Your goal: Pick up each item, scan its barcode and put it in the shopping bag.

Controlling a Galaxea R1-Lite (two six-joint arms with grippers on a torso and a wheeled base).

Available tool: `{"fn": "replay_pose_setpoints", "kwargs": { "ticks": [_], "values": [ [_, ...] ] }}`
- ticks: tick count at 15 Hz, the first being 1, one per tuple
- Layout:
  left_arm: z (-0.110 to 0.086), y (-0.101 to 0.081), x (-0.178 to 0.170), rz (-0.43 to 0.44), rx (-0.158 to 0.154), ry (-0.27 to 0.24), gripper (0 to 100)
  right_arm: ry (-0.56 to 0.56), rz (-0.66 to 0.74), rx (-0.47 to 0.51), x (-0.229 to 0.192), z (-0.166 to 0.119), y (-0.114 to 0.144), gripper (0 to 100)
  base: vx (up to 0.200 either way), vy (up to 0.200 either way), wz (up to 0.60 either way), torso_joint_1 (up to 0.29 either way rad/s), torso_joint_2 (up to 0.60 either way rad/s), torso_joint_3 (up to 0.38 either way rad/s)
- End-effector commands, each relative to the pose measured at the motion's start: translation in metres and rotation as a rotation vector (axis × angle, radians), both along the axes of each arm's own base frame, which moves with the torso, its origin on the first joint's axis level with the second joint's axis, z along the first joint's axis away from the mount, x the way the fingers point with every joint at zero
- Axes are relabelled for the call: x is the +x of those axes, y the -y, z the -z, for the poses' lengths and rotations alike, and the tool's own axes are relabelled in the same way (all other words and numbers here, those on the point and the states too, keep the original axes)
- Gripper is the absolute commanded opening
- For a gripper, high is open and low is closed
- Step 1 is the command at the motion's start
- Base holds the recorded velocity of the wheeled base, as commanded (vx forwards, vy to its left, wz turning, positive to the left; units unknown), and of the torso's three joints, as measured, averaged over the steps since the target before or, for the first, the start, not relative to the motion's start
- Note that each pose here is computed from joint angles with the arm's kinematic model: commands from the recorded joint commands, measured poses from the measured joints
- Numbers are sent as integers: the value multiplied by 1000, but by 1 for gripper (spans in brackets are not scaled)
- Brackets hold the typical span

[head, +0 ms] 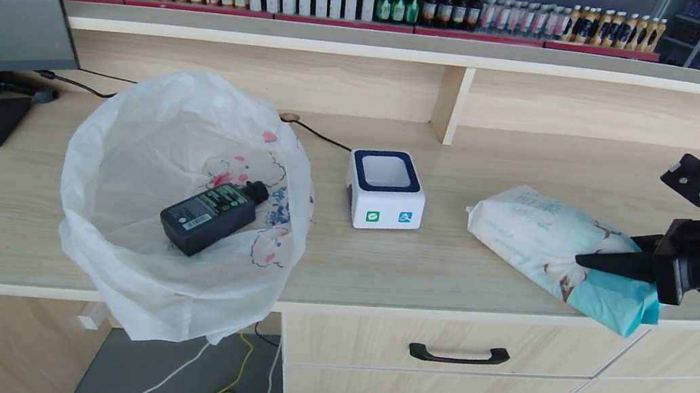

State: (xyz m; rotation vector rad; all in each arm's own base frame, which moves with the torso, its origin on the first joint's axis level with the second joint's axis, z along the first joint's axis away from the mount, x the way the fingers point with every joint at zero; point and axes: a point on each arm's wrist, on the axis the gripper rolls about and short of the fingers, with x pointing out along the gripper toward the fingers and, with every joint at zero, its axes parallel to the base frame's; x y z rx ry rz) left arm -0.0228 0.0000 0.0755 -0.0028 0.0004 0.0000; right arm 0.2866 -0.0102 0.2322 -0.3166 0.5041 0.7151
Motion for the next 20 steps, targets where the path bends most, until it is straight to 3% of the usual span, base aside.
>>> {"fn": "replay_pose_setpoints", "kwargs": {
  "ticks": [1, 4, 10, 14, 18, 20],
  "values": [
    [0, 0, 0, 0, 0, 0, 100, 4, 0, 1, 0, -1, 0, 0, 0, 0, 0, 0, 0, 0],
    [0, 0, 0, 0, 0, 0, 100, 75, 8, 25, -14, -27, -4, 0, 0, 0, 0, 0, 0, 0],
    [0, 0, 0, 0, 0, 0, 100, 136, 38, 168, -43, -75, -22, 0, 0, 0, 0, 0, 0, 0],
    [0, 0, 0, 0, 0, 0, 100, 218, 33, 195, -45, -79, -25, 0, 0, 0, 0, 0, 0, 0],
    [0, 0, 0, 0, 0, 0, 100, 208, 28, 376, -71, -69, -47, 0, 0, 0, 0, 0, 0, 0],
    [0, 0, 0, 2, 0, 0, 100, 259, 36, 395, -71, -53, -51, 0, 0, 0, 0, 0, 0, 0]
  ]
}}
